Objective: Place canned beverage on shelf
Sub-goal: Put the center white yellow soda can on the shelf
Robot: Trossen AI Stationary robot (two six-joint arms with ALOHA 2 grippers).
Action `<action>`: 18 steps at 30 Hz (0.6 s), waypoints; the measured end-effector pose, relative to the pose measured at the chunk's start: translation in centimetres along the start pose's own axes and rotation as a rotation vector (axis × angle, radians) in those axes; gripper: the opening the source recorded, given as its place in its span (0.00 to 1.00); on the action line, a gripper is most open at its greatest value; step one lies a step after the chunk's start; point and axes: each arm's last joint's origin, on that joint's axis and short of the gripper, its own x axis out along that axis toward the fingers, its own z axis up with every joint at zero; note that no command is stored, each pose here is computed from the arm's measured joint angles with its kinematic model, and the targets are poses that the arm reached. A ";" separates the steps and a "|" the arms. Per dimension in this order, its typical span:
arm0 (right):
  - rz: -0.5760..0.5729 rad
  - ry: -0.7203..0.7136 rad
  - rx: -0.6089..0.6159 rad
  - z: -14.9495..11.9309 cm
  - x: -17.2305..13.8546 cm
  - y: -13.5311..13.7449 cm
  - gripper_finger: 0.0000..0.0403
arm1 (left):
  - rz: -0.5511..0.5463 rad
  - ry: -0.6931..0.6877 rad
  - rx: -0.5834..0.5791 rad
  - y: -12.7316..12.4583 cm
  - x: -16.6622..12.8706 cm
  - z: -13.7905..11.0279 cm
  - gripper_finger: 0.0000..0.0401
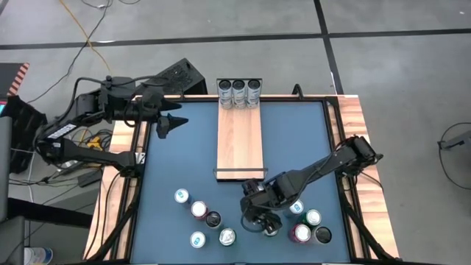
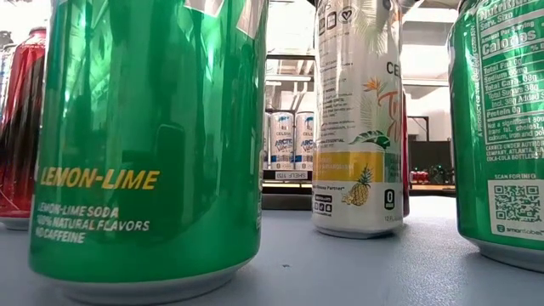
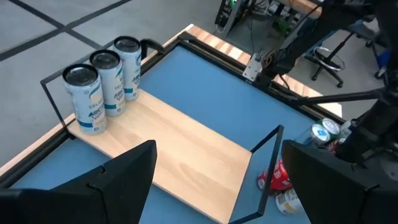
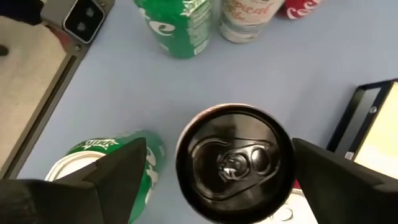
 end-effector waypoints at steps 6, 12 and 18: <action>-0.004 -0.012 -0.014 0.1 0.0 -0.1 0.88 | 0.003 0.016 0.007 0.0 0.6 0.0 0.83; -0.031 -0.022 -0.011 0.2 0.0 -0.2 0.77 | 0.004 0.019 0.012 0.0 0.6 0.0 0.83; -0.035 -0.022 0.006 0.2 0.0 -0.3 0.63 | 0.007 0.025 0.013 0.0 0.6 -0.1 0.83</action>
